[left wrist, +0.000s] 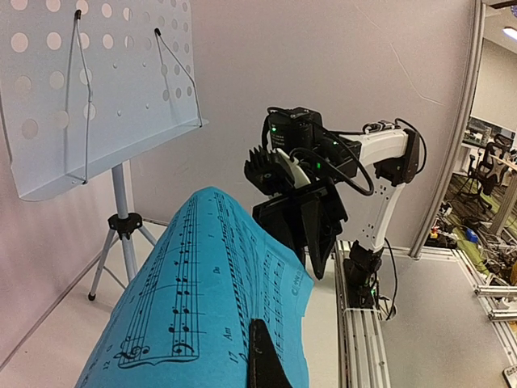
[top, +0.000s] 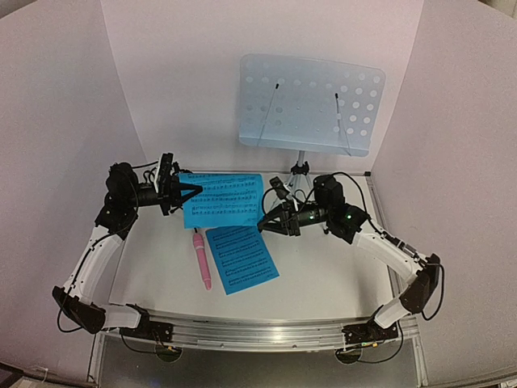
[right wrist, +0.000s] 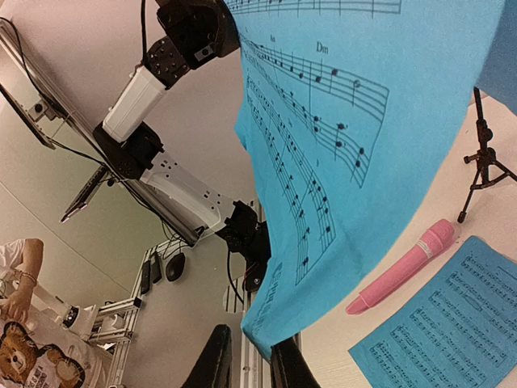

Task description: Set up the instrument practice props

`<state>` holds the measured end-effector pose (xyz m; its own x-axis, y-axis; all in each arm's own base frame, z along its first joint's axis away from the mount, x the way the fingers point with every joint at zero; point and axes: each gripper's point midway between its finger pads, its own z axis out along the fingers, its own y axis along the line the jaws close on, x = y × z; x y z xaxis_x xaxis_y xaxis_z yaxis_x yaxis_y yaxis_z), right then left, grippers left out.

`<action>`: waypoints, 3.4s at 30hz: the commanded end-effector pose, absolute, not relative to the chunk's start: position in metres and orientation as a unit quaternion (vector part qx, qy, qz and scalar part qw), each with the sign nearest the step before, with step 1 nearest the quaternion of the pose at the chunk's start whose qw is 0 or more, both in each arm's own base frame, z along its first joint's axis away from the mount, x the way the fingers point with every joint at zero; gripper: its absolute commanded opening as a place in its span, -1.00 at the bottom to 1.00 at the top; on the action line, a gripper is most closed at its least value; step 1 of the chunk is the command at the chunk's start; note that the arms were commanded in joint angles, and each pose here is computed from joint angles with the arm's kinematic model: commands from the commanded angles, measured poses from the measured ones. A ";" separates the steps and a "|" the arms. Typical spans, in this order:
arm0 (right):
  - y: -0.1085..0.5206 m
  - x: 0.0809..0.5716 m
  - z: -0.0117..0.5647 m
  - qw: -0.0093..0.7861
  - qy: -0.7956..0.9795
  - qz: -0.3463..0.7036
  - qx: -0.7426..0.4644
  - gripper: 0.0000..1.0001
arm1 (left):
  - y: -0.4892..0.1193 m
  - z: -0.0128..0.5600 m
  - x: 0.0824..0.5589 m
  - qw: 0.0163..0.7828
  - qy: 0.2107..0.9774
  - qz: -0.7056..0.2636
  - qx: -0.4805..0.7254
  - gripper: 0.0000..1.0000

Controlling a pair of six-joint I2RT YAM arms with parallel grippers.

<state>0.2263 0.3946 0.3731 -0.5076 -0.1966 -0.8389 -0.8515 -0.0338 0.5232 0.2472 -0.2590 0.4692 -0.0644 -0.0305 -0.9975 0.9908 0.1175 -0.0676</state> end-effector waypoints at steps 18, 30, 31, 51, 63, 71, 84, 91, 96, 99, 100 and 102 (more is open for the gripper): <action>0.392 0.231 0.402 0.313 0.632 0.593 -0.390 -0.70 | -0.253 0.478 0.234 0.533 0.521 -0.484 0.460 -1.00; 0.398 0.240 0.403 0.318 0.631 0.591 -0.389 -0.24 | -0.253 0.478 0.231 0.530 0.518 -0.488 0.461 -1.00; 0.398 0.241 0.404 0.324 0.630 0.588 -0.390 -0.19 | -0.253 0.478 0.231 0.529 0.519 -0.488 0.461 -1.00; 0.401 0.235 0.404 0.301 0.619 0.604 -0.403 -0.41 | -0.253 0.476 0.233 0.534 0.522 -0.483 0.458 -1.00; 0.394 0.229 0.388 0.286 0.637 0.601 -0.388 -0.68 | -0.253 0.473 0.236 0.531 0.526 -0.480 0.459 -1.00; 0.391 0.227 0.388 0.288 0.640 0.600 -0.384 -0.99 | -0.254 0.471 0.237 0.531 0.527 -0.479 0.458 -1.00; 0.385 0.222 0.383 0.280 0.649 0.601 -0.372 -0.99 | -0.253 0.469 0.237 0.532 0.527 -0.476 0.461 -1.00; 0.379 0.219 0.386 0.288 0.651 0.598 -0.368 -0.93 | -0.253 0.470 0.236 0.533 0.526 -0.476 0.461 -1.00; 0.378 0.218 0.383 0.285 0.656 0.598 -0.363 -0.95 | -0.253 0.471 0.236 0.534 0.525 -0.476 0.461 -1.00; 0.378 0.219 0.381 0.285 0.659 0.596 -0.360 -1.00 | -0.253 0.472 0.236 0.534 0.524 -0.476 0.461 -1.00; 0.378 0.219 0.381 0.284 0.659 0.596 -0.359 -1.00 | -0.253 0.472 0.235 0.535 0.524 -0.476 0.462 -1.00; 0.378 0.220 0.378 0.282 0.663 0.595 -0.356 -1.00 | -0.253 0.473 0.235 0.536 0.523 -0.475 0.462 -1.00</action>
<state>0.2231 0.3839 0.3701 -0.5932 -0.1554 -0.7899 -0.8024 0.0338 0.5958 0.2412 -0.2575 0.4617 -0.0409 -0.0113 -0.9991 0.9930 0.1108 -0.0419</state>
